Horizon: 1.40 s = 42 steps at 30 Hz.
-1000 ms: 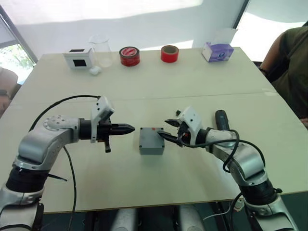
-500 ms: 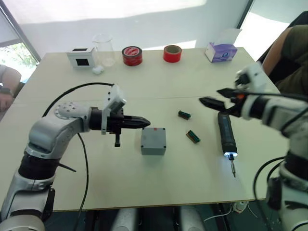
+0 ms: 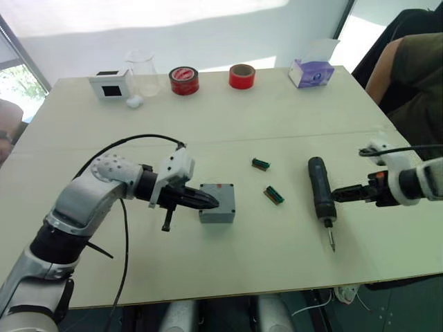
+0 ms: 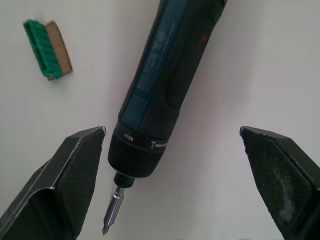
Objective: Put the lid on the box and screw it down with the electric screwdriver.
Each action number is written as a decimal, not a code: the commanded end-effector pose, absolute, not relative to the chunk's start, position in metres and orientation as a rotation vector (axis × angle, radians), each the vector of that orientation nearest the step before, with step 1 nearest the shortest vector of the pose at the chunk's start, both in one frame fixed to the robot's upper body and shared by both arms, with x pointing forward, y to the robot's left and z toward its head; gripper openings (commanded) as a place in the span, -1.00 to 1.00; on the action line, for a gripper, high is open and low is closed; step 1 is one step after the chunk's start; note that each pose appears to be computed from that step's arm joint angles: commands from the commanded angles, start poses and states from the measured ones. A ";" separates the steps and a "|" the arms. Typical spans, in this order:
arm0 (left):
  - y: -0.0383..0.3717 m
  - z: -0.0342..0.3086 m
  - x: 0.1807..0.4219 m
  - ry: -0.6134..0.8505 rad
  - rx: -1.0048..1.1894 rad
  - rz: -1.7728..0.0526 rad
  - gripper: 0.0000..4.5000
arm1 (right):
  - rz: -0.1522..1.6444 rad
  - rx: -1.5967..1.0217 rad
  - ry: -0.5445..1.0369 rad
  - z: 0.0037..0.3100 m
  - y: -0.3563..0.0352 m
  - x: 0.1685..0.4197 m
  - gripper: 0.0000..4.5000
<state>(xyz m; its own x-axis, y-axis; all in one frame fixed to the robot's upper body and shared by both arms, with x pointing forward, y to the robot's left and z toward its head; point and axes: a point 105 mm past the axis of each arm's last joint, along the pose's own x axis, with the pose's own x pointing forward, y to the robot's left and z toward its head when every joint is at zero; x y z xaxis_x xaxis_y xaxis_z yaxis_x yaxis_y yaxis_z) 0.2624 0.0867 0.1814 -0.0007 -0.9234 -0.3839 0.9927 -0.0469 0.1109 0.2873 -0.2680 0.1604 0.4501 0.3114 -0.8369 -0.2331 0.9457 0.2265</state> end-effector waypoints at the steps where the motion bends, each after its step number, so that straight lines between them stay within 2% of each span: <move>1: 0.085 0.190 0.257 0.162 0.439 -1.566 -1.00 | 0.332 0.094 1.051 0.167 -0.263 0.297 0.97; 15: 0.079 0.182 0.245 0.148 0.371 -1.478 -1.00 | 0.327 -0.012 1.255 0.133 -0.244 0.302 0.97; 18: 0.080 0.179 0.243 0.152 0.359 -1.457 -1.00 | 0.297 -0.059 1.276 0.126 -0.245 0.307 0.70; 24: 0.082 0.178 0.243 0.149 0.343 -1.421 -1.00 | 0.296 -0.109 1.326 0.115 -0.245 0.305 -0.20; 29: 0.085 0.179 0.254 0.146 0.332 -1.381 -1.00 | 0.222 -0.079 1.299 0.120 -0.261 0.309 -0.22; 33: 0.101 0.181 0.272 0.155 0.334 -1.321 -1.00 | 0.198 0.015 1.088 0.157 -0.260 0.338 -0.22; 38: 0.120 0.179 0.286 0.171 0.333 -1.260 -1.00 | 0.305 0.051 0.659 0.214 -0.244 0.368 -0.22; 39: 0.128 0.179 0.289 0.180 0.320 -1.241 -1.00 | 0.372 -0.006 0.413 0.242 -0.234 0.372 -0.22; 40: 0.130 0.180 0.292 0.175 0.300 -1.214 -1.00 | 0.428 -0.010 0.201 0.271 -0.226 0.364 -0.22; 41: 0.131 0.184 0.297 0.166 0.256 -1.183 -1.00 | 0.528 0.037 -0.020 0.304 -0.209 0.346 -0.22; 42: 0.135 0.186 0.301 0.162 0.225 -1.161 -1.00 | 0.585 0.070 -0.167 0.323 -0.198 0.330 -0.22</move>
<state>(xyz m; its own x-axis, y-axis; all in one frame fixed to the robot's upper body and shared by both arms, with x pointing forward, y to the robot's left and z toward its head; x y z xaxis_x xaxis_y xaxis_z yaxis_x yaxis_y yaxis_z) 0.2952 0.1312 0.1699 0.3514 -0.8856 -0.3039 0.9356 0.3440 0.0793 0.3654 -0.2208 0.2269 0.8575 0.4310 -0.2808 -0.4055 0.9023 0.1468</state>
